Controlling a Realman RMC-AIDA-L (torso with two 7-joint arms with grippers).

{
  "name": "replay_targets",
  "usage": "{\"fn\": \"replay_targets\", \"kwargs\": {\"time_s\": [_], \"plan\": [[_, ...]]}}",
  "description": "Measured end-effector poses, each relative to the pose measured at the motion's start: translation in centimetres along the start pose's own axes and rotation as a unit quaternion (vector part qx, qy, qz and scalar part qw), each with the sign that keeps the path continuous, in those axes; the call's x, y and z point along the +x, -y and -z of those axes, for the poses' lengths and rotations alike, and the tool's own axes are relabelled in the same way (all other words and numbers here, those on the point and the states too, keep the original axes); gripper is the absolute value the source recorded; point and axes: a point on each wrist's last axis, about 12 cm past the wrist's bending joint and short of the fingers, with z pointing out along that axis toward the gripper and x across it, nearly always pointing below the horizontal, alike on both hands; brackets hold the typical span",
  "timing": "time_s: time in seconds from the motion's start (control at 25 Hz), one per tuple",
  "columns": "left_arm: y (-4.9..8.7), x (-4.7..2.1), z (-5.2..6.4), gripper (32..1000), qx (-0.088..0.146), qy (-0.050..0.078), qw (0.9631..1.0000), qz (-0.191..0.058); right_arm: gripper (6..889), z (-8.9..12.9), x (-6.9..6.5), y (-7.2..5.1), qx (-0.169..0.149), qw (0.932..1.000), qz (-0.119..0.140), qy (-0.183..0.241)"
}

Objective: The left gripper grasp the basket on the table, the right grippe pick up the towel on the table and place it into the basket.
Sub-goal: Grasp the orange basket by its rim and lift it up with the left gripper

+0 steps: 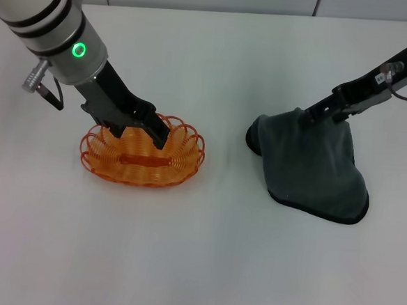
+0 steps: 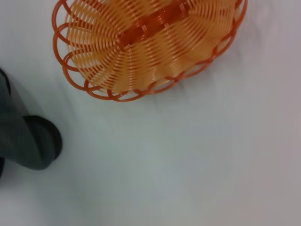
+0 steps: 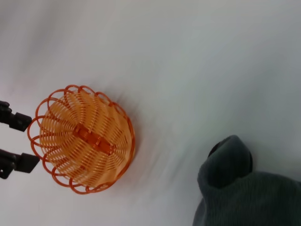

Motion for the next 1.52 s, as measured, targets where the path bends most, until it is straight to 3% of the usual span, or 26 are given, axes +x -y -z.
{"fn": "replay_targets", "kwargs": {"time_s": [0.76,0.96,1.04,1.16,1.52], "plan": [[-0.5,0.05,0.0,846,-0.006,0.003,1.0,0.005,865,-0.2,-0.1,-0.2,0.001,1.0,0.003,-0.002],[-2.1,0.17,0.4,846,-0.029,0.015,0.9991,0.027,864,-0.3,0.0,-0.1,0.001,1.0,0.002,-0.002],[-3.3,0.34,0.5,846,-0.049,0.018,0.9977,0.043,864,-0.3,0.0,-0.1,0.001,1.0,0.002,-0.002],[-4.3,0.49,0.5,846,-0.058,0.019,0.9965,0.057,865,-0.3,0.0,-0.1,0.001,1.0,0.002,-0.002],[-7.1,1.14,-0.8,846,-0.063,0.013,0.9924,0.105,865,-0.3,0.0,-0.1,0.0,1.0,0.002,0.0]]}}
